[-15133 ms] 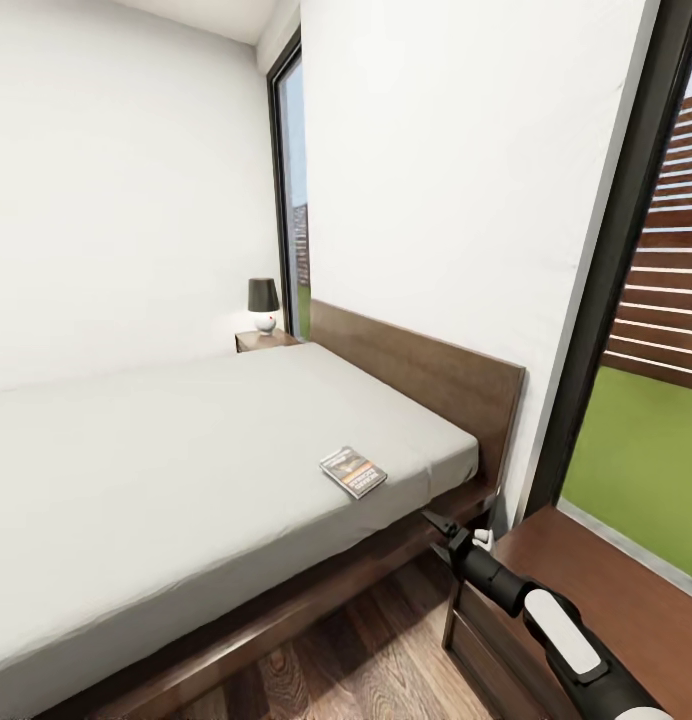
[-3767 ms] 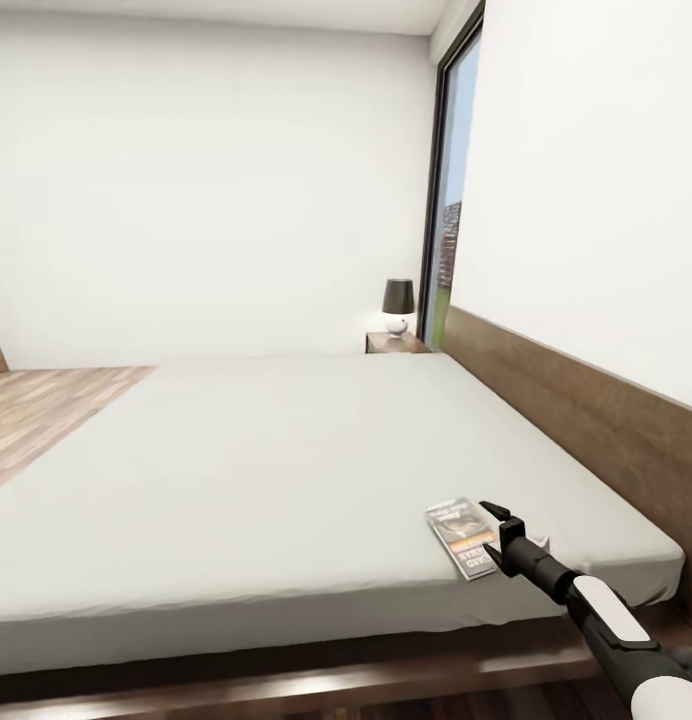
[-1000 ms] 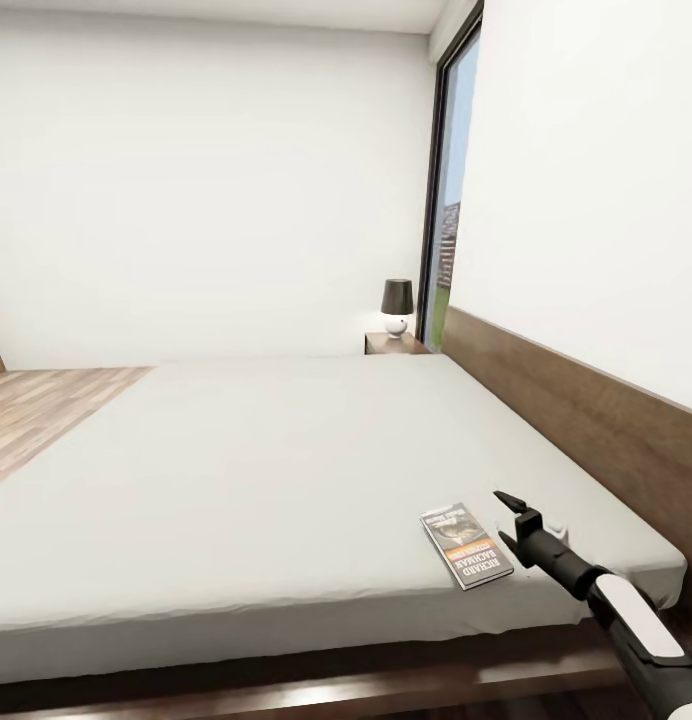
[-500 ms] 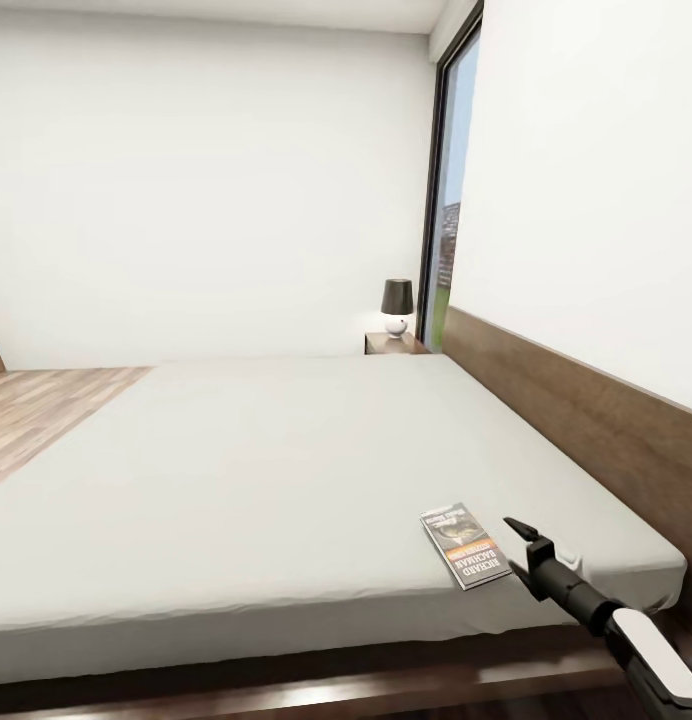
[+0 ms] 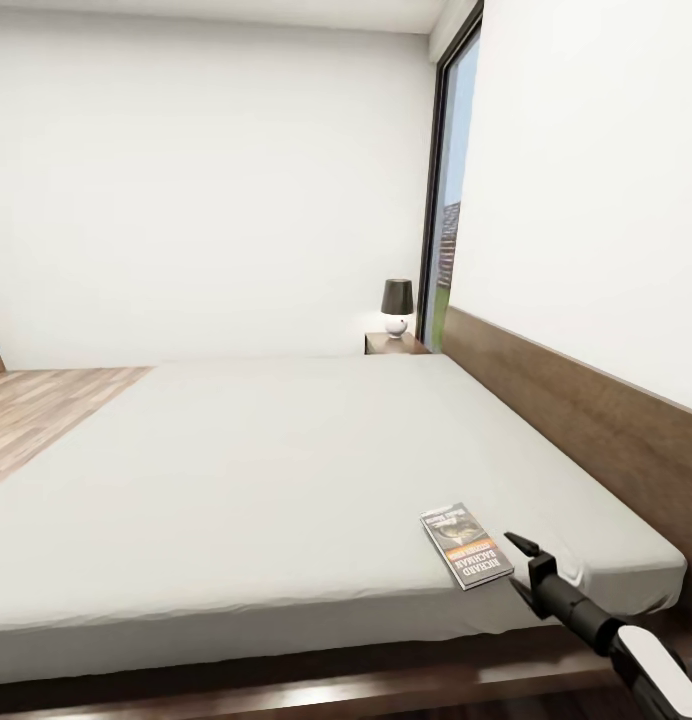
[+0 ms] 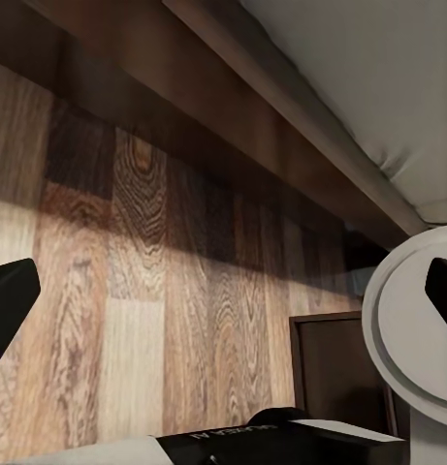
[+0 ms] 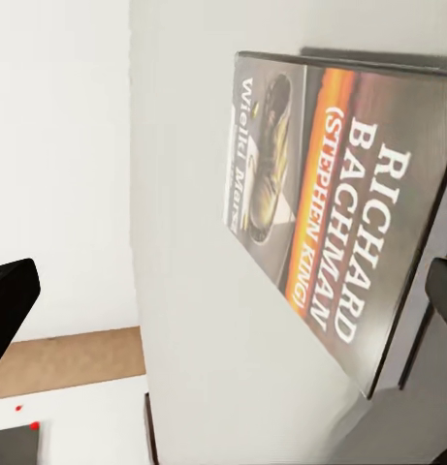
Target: In the bedroom, move the book from the bed onto either nightstand, and place the two sandals side by side next to the bed.
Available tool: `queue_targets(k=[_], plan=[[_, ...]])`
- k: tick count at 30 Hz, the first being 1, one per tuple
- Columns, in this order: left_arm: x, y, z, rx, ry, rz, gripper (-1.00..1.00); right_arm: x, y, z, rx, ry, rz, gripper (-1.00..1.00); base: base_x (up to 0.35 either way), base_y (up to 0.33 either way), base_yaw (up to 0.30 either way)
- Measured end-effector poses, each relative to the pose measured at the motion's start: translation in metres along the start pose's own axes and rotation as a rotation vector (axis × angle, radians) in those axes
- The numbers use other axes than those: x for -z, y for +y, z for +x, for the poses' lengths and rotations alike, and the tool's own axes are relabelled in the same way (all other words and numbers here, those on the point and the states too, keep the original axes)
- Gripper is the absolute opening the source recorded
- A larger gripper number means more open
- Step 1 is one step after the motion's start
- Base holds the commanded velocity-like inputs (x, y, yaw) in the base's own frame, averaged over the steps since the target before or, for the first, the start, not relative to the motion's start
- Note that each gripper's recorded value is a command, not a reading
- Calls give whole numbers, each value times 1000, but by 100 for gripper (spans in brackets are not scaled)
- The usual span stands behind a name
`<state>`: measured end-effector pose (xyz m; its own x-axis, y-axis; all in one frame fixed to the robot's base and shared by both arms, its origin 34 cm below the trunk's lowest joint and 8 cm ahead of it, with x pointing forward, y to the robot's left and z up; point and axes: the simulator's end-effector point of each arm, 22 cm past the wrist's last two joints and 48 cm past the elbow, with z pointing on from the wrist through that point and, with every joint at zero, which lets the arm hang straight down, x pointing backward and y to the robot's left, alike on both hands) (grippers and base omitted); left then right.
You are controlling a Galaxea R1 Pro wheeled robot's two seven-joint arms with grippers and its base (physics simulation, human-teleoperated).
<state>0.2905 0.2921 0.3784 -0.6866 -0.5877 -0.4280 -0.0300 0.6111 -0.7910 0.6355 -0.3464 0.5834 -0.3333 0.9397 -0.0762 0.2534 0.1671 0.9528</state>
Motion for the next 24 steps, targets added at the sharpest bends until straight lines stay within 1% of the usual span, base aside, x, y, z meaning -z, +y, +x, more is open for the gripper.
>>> queue_targets(k=[12, 24], plan=[[0, 0, 0, 1, -1, 0, 100, 2, -26, 7, -28, 13, 45, 100, 0, 0, 0], [-4, -4, 4, 8, -1, 7, 100, 11, -70, 13, -87, 15, 107, 100, 0, 0, 0]])
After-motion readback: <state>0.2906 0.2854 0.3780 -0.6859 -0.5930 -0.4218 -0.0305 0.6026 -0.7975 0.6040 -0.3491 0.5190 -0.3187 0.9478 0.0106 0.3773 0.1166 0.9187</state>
